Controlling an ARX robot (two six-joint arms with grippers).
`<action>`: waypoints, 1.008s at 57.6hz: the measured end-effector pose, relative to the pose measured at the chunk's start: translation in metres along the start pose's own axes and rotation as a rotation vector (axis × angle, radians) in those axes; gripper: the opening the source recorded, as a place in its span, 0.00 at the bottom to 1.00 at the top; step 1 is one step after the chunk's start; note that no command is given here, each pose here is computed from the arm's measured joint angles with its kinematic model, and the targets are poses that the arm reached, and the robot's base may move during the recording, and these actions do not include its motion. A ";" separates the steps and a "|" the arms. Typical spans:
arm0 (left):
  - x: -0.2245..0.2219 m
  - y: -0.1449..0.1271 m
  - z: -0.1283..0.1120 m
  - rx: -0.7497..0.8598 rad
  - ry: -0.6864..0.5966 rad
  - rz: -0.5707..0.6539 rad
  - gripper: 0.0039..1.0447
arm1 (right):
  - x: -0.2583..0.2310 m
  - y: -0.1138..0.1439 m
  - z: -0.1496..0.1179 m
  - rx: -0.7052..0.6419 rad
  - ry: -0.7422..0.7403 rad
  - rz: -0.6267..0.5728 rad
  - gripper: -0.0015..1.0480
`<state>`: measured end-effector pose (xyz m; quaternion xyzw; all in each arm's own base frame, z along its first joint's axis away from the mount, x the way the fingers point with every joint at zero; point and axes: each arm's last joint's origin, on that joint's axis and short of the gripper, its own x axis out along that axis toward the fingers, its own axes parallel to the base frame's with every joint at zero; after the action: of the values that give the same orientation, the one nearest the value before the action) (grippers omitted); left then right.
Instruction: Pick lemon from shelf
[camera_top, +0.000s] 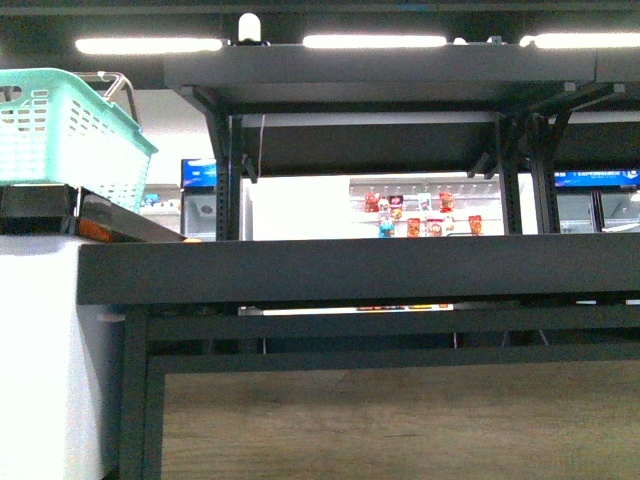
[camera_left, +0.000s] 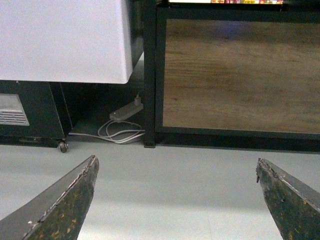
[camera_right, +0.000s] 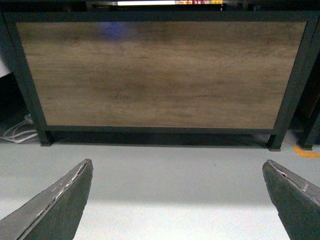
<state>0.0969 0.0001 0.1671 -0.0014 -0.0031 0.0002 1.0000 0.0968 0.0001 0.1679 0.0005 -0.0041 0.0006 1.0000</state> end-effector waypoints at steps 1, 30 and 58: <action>0.000 0.000 0.000 0.000 0.000 0.000 0.93 | 0.000 0.000 0.000 0.000 0.000 0.000 0.98; 0.000 0.000 0.000 0.000 0.000 0.001 0.93 | 0.000 0.000 0.000 0.000 0.000 -0.001 0.98; 0.000 0.000 0.000 0.000 0.000 0.001 0.93 | 0.000 0.000 0.000 0.000 0.000 0.000 0.98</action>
<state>0.0969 0.0001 0.1672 -0.0014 -0.0033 0.0006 1.0000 0.0968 0.0001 0.1679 0.0007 -0.0041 0.0006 1.0000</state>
